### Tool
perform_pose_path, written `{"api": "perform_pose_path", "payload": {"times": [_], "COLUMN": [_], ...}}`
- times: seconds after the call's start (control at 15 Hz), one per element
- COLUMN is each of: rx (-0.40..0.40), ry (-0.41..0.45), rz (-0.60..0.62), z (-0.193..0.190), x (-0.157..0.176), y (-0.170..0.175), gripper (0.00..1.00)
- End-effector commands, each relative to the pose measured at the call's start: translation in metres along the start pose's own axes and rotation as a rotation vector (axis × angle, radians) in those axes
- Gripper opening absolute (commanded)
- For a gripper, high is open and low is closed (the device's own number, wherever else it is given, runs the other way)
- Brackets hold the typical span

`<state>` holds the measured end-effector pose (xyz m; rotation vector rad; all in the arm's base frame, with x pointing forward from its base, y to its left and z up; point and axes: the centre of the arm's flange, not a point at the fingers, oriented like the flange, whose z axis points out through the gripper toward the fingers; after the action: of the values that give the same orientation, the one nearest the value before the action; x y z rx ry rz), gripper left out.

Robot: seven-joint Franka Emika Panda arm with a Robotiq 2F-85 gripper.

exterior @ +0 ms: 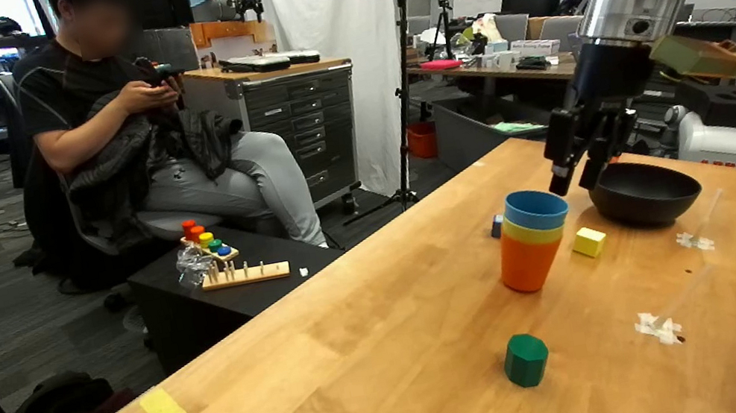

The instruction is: Stack the cups

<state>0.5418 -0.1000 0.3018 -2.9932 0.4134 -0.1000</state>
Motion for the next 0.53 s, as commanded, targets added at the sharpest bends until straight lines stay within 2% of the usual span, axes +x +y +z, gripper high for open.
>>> {"api": "perform_pose_path", "payload": {"times": [0.0,0.2,0.47], "rx": [0.014,-0.005,-0.050], "ry": [-0.056,-0.143,-0.266], "rz": [-0.072,-0.202,-0.390], "z": [0.001,0.002,0.010], "x": [-0.011,-0.035,-0.083], "y": [-0.008,-0.027,-0.055], "gripper": [0.98,1.00,1.00]}}
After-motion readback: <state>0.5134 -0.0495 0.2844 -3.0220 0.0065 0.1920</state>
